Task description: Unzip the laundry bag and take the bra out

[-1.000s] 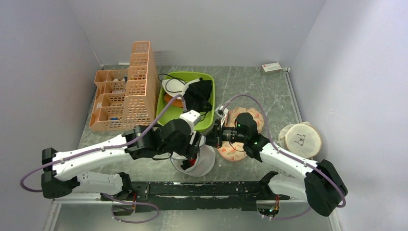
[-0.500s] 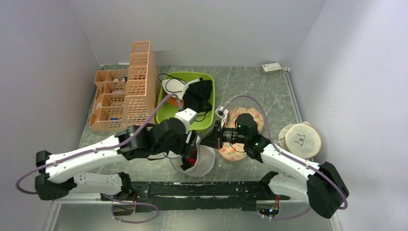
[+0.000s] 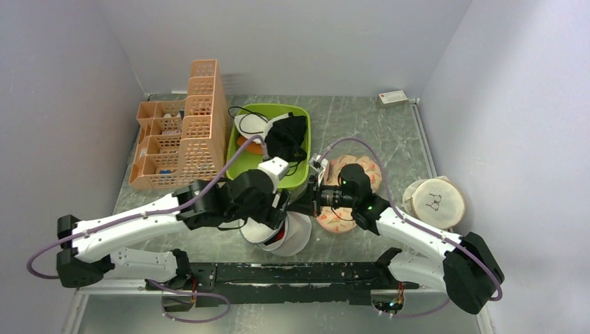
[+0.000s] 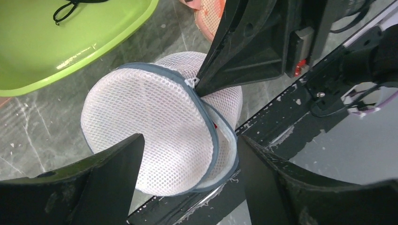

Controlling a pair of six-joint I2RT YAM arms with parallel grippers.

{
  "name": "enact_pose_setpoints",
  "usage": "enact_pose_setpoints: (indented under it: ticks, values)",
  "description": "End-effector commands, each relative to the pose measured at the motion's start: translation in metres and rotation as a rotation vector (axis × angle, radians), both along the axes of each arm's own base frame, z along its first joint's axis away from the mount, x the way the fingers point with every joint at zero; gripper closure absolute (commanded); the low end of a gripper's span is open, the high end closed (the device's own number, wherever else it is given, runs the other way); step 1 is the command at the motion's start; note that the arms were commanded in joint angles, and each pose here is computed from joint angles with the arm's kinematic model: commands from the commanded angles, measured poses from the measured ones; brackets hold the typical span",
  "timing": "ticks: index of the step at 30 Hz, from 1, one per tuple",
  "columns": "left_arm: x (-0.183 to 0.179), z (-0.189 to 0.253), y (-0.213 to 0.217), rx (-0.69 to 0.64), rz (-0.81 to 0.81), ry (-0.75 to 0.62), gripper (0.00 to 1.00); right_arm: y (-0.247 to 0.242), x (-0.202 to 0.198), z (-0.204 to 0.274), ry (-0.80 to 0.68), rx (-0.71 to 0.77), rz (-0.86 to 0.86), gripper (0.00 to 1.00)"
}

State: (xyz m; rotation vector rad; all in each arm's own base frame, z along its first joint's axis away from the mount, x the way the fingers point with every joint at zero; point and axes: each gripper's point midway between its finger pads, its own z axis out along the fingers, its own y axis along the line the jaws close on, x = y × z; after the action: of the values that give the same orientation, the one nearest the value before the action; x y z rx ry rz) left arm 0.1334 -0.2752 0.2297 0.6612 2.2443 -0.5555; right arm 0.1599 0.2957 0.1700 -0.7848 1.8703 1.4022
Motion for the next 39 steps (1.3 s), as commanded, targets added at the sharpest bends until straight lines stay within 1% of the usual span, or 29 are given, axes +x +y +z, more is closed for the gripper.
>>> enact_pose_setpoints:
  ticks: [1, 3, 8, 14, 16, 18, 19, 20, 25, 27, 30, 31, 36, 39]
  values:
    - [0.011, -0.003, -0.015, 0.033, -0.002, -0.03, 0.22, 0.005, -0.001, 0.018, -0.039, 0.034, 0.017, 1.0]
    - [0.012, -0.012, -0.014, 0.07, 0.007, -0.025, 0.26, 0.004, -0.001, 0.02, -0.041, 0.034, 0.014, 1.0]
    - [0.011, -0.035, -0.007, 0.143, 0.048, -0.016, 0.29, 0.004, -0.003, 0.021, -0.042, 0.042, 0.015, 1.0]
    - [-0.003, -0.06, -0.004, 0.226, 0.052, 0.01, 0.34, 0.004, -0.003, 0.018, -0.045, 0.041, 0.016, 1.0]
    - [-0.007, -0.066, -0.001, 0.248, 0.05, 0.019, 0.34, 0.004, -0.002, 0.019, -0.049, 0.045, 0.015, 1.0]
    - [-0.011, -0.069, 0.0, 0.254, 0.045, 0.028, 0.3, 0.005, -0.002, 0.019, -0.047, 0.046, 0.017, 1.0]
    - [-0.012, -0.071, 0.001, 0.258, 0.045, 0.031, 0.31, 0.005, -0.002, 0.019, -0.045, 0.047, 0.018, 1.0]
    - [-0.013, -0.071, 0.002, 0.262, 0.047, 0.033, 0.34, 0.005, -0.002, 0.02, -0.047, 0.049, 0.018, 1.0]
    - [-0.016, -0.069, 0.013, 0.286, 0.051, 0.038, 0.61, 0.005, 0.002, 0.016, -0.065, 0.032, 0.005, 1.0]
    - [-0.02, -0.062, 0.015, 0.271, 0.042, 0.047, 0.72, 0.005, 0.006, 0.012, -0.067, 0.013, -0.002, 1.0]
    - [-0.024, -0.044, 0.019, 0.216, 0.027, 0.047, 0.89, 0.006, 0.013, 0.006, -0.079, -0.017, -0.007, 1.0]
    - [-0.025, -0.037, 0.021, 0.203, 0.025, 0.043, 0.93, 0.005, 0.015, 0.004, -0.082, -0.026, -0.008, 1.0]
    - [-0.033, -0.003, 0.034, 0.147, -0.02, 0.038, 0.93, 0.001, 0.033, -0.006, -0.078, -0.049, -0.015, 1.0]
    - [-0.047, 0.009, 0.03, 0.09, -0.126, 0.057, 0.93, 0.001, 0.04, -0.013, -0.087, -0.065, 0.019, 1.0]
